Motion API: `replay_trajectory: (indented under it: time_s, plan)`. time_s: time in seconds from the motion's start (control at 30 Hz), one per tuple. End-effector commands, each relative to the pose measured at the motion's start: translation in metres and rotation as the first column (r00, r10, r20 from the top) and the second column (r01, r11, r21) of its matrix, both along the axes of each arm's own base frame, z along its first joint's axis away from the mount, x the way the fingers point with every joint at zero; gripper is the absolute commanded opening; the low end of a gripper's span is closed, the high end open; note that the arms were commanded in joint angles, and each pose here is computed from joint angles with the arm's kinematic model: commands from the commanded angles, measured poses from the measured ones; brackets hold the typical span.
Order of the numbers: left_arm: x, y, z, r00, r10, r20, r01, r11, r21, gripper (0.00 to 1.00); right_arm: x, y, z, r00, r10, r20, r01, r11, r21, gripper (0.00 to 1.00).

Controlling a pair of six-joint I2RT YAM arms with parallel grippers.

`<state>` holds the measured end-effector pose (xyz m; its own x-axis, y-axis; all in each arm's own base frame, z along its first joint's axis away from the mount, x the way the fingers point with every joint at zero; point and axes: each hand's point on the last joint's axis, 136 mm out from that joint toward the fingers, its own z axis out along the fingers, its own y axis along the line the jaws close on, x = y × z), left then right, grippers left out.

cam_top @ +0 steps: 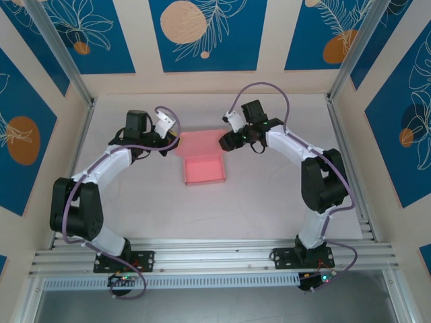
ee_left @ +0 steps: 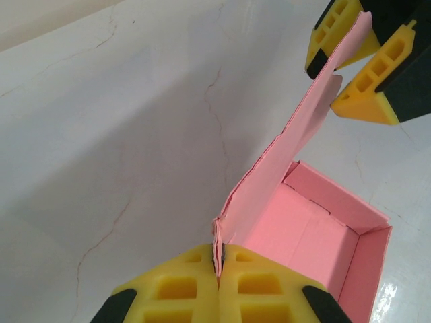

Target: Fold the paper box

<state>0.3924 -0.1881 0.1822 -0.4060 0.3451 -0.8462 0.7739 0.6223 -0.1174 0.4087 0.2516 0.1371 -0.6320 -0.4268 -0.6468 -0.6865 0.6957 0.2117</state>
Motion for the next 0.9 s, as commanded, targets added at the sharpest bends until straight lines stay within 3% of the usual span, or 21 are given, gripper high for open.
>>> replay_trajectory:
  time_s: [0.0,0.13,0.33,0.4,0.5,0.6,0.87]
  plan:
    - [0.000,-0.005,-0.001,1.000,-0.028,0.004,0.028,1.000,-0.008,0.05,0.001,0.010,0.012,1.000,0.014,0.013,-0.014,0.999,0.045,0.57]
    - [0.000,-0.004,-0.004,1.000,-0.024,-0.007,0.024,1.000,0.000,0.05,0.002,0.019,0.004,1.000,0.015,-0.007,-0.015,0.999,0.034,0.51]
    - [0.002,-0.001,-0.004,1.000,-0.004,-0.005,0.004,1.000,0.011,0.05,0.005,0.015,-0.015,0.999,-0.047,-0.011,0.046,0.998,-0.043,0.14]
    - [0.001,0.000,-0.004,1.000,0.002,-0.004,-0.002,1.000,0.012,0.06,0.006,0.011,-0.018,0.997,-0.075,0.010,0.075,0.994,-0.076,0.07]
    - [-0.001,0.000,-0.003,1.000,0.002,-0.011,-0.002,1.000,0.009,0.22,0.007,0.011,-0.019,0.995,-0.081,0.053,0.086,0.991,-0.106,0.03]
    - [0.000,0.006,-0.006,0.999,0.030,-0.011,-0.030,0.999,0.037,0.46,0.006,0.015,-0.013,0.995,-0.065,0.076,0.073,0.993,-0.094,0.02]
    - [0.002,0.048,-0.032,0.982,0.186,-0.014,-0.180,0.963,0.199,0.56,0.004,0.020,-0.002,0.994,-0.040,0.100,0.048,0.996,-0.076,0.01]
